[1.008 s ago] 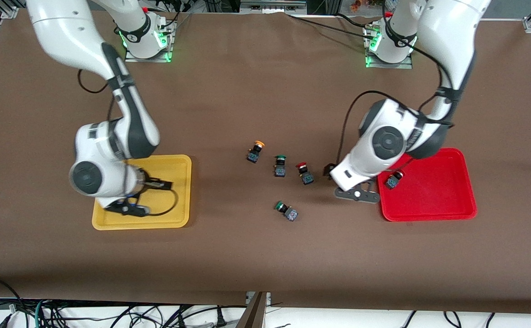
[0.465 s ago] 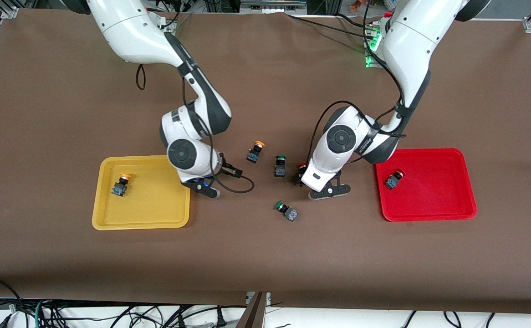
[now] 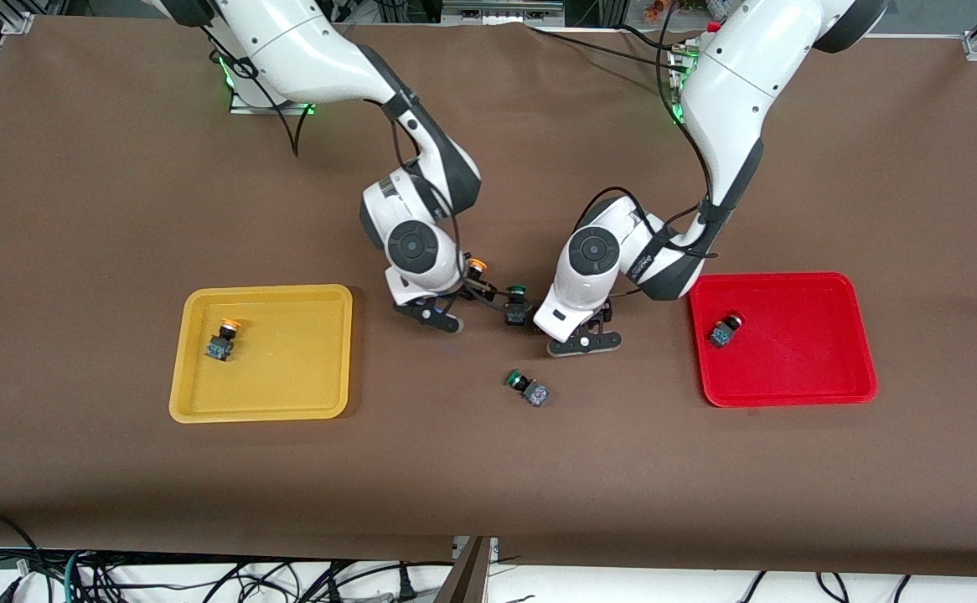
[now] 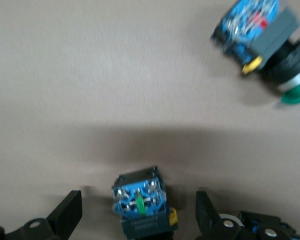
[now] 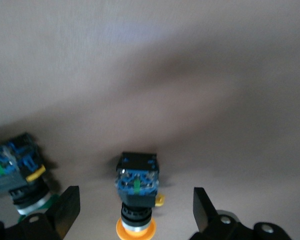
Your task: Place red and yellow buttons in trays
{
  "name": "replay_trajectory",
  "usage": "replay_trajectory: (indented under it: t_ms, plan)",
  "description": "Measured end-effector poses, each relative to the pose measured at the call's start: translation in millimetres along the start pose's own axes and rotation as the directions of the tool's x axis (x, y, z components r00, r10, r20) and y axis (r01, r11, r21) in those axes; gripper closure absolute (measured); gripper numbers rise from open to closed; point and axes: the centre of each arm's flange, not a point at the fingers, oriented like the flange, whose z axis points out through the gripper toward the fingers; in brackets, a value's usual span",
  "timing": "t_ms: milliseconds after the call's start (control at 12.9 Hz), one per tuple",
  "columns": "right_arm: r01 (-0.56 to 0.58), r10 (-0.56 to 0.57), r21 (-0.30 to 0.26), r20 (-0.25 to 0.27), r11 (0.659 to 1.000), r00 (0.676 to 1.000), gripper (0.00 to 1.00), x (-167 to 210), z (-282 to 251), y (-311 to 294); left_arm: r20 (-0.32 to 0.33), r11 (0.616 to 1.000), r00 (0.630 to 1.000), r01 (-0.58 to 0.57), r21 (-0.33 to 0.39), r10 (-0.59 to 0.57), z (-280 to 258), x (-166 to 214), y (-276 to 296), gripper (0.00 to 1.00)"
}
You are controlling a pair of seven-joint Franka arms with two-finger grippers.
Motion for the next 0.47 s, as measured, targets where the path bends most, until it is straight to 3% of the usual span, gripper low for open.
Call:
replay_trajectory:
  t_ms: [155,233,465]
  plan:
    - [0.005,-0.004,-0.018,0.008,1.000,1.000,0.00,-5,13,1,0.002,1.000,1.000,0.003,0.014,-0.003,5,-7,2,0.04]
    - [0.004,-0.004,-0.022,0.009,1.000,1.000,0.07,-6,18,3,-0.001,1.000,1.000,0.011,0.014,-0.011,5,-8,3,0.16]
    - [0.010,-0.010,-0.018,0.000,1.000,1.000,0.46,-11,28,4,-0.012,1.000,1.000,0.014,0.009,-0.014,-2,-5,3,0.52]
